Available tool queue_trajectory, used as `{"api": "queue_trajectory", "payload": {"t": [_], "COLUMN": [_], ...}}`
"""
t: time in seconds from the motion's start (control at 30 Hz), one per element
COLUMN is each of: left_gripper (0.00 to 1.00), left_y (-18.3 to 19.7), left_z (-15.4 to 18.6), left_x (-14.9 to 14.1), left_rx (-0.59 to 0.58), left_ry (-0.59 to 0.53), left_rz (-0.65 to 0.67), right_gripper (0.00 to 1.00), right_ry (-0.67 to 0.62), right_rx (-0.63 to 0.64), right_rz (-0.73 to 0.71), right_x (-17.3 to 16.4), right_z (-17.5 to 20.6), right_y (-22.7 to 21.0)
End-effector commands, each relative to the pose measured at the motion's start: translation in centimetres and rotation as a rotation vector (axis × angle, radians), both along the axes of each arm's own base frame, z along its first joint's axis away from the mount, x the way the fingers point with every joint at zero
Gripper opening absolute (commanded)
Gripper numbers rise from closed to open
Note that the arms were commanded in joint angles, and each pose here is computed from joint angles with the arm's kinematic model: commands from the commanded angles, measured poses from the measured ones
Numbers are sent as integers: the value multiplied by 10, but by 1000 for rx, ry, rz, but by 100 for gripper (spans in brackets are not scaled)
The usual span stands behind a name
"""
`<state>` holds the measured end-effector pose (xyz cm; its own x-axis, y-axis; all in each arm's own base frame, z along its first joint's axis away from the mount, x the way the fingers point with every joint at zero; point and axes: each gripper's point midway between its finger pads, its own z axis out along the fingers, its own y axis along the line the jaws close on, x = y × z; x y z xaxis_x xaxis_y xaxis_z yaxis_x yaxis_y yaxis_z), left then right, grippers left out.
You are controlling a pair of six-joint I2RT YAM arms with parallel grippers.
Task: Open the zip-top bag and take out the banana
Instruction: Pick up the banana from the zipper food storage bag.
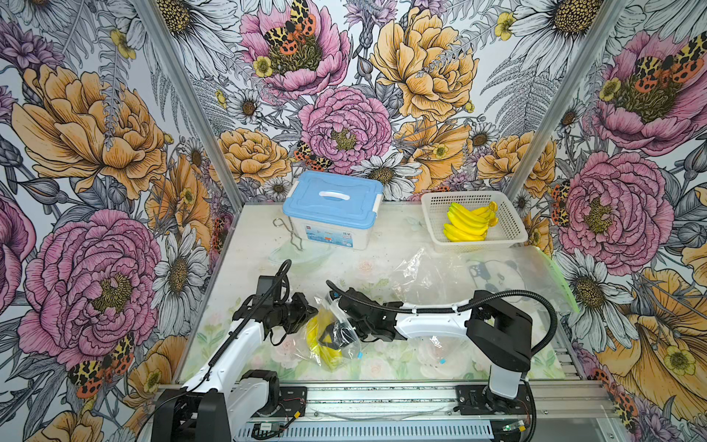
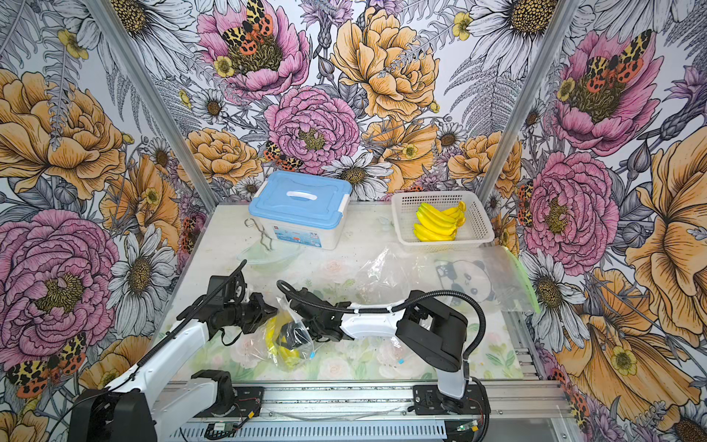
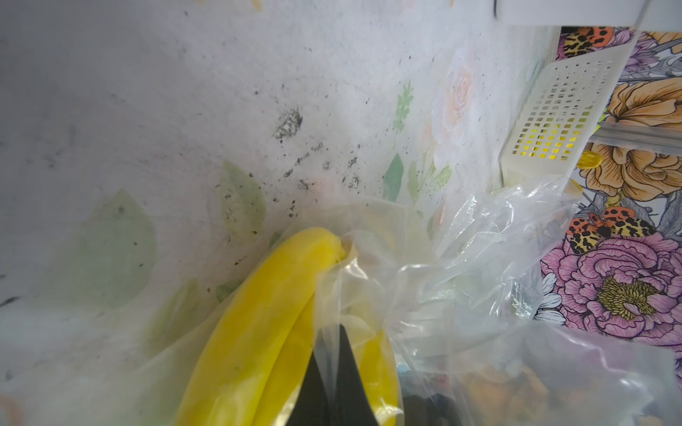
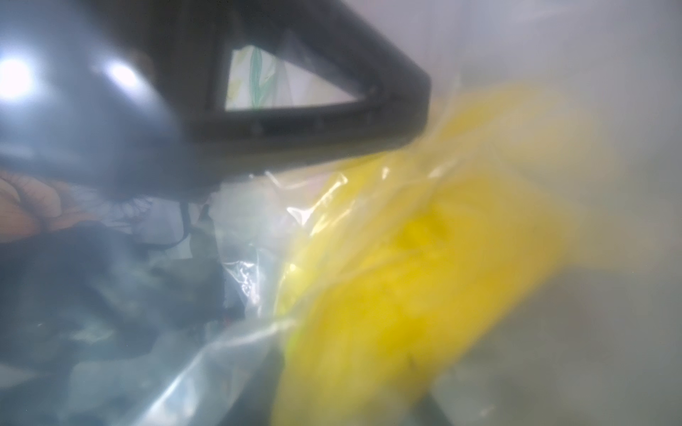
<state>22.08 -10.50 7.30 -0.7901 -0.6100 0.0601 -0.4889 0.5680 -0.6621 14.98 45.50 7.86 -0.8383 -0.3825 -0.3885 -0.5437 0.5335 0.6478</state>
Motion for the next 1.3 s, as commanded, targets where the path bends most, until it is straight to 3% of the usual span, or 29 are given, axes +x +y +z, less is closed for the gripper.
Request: {"api": "queue_trajectory", "payload": {"t": [0.0, 0.07, 0.63, 0.93, 1.27], "left_gripper": [0, 0, 0, 0, 0], "left_y": [3, 6, 43, 55, 60], "left_z": [7, 8, 19, 17, 15], "left_x": [7, 10, 36, 38, 37], "left_rx": [-14, -15, -11, -3, 4], "left_ry": [-35, -41, -75, -67, -64], "left_rz": [5, 10, 104, 144, 170], "right_gripper": [29, 12, 13, 12, 9], "right_ry": [-62, -79, -127, -229, -421], "right_rx": [55, 68, 90, 95, 214], "right_rz": [2, -17, -238, -390, -515], "right_x": [1, 3, 13, 25, 40], "right_z": [25, 31, 49, 62, 111], "right_y": [-6, -14, -97, -146, -183]}}
